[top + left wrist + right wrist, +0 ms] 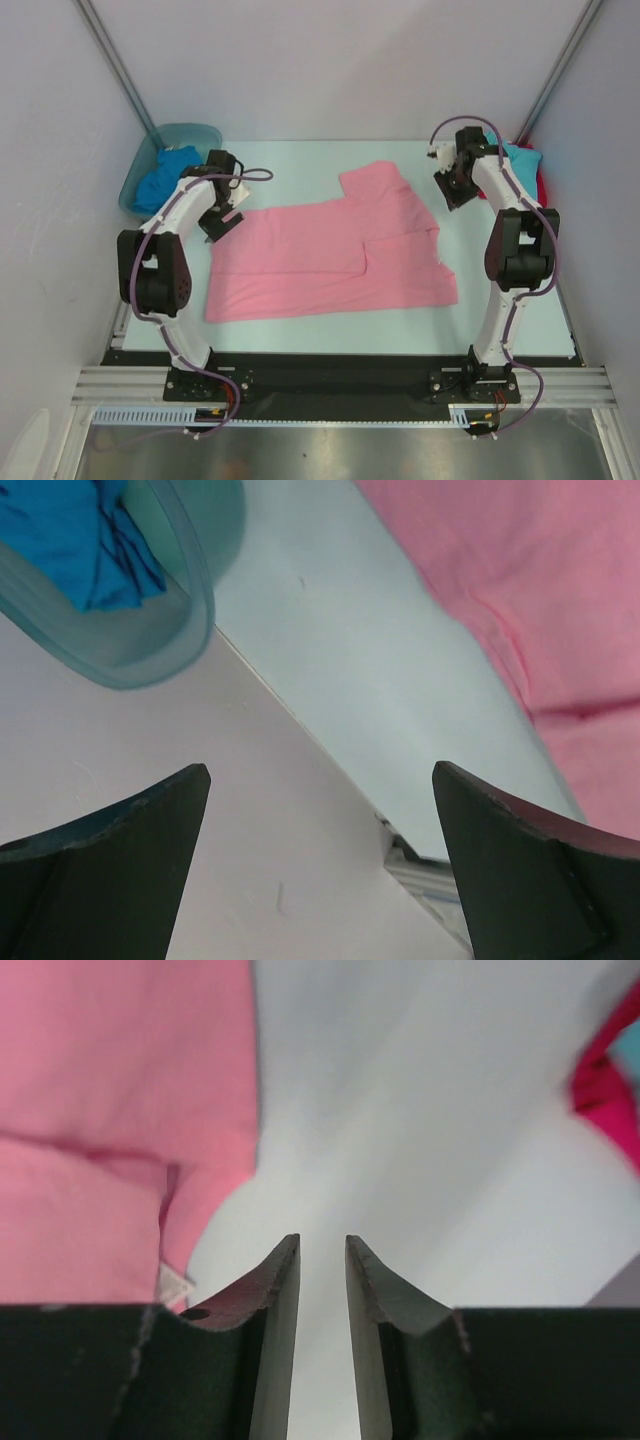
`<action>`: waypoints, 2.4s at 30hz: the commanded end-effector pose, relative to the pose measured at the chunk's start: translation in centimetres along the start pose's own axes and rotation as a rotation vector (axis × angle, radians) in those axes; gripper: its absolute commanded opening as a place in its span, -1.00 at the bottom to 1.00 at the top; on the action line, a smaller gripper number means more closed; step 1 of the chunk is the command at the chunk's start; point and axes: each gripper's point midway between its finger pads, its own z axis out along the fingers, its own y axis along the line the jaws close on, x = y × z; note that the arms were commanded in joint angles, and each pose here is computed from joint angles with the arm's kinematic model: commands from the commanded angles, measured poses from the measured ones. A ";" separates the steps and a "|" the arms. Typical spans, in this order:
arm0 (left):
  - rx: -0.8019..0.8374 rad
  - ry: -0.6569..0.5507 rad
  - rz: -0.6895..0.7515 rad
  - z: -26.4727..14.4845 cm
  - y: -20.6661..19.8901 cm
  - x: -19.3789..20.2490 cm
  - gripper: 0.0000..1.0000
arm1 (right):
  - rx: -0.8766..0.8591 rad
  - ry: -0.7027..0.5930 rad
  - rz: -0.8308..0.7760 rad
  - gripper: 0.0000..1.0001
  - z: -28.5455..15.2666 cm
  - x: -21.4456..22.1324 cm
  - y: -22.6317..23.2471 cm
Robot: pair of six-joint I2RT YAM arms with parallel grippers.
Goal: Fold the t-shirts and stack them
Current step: Fold the tshirt
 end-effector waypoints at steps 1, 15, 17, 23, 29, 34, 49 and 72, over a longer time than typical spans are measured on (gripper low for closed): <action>-0.077 -0.128 -0.003 1.5 1.8 -4.0 1.00 | 0.162 -0.181 0.073 -0.38 -3.3 -6.7 -2.4; -0.024 -0.421 -0.401 -1.9 6.6 -14.3 1.00 | -0.021 -0.352 0.202 -0.25 -1.4 -13.8 -2.9; -0.002 -0.438 -0.411 -2.2 6.3 -14.6 1.00 | -0.102 -0.350 0.253 -0.27 0.1 -14.2 -1.6; 0.015 -0.387 -0.386 -1.4 5.2 -13.3 0.97 | -0.223 -0.360 0.221 -0.30 3.2 -16.5 2.2; 0.032 -0.344 -0.367 -0.5 3.9 -12.0 1.00 | -0.230 -0.529 0.231 -0.28 2.3 -21.0 2.0; -0.018 -0.326 -0.350 -1.0 4.7 -11.1 1.00 | -0.134 -0.654 0.275 -0.31 1.7 -23.7 -0.8; -0.084 -0.351 -0.266 -4.8 6.3 -9.2 1.00 | -0.125 -0.693 0.258 -0.13 6.6 -24.9 -1.4; 0.114 -0.294 -0.233 3.1 0.9 -13.3 0.51 | -0.133 -0.547 0.222 -0.01 5.7 -20.2 -1.4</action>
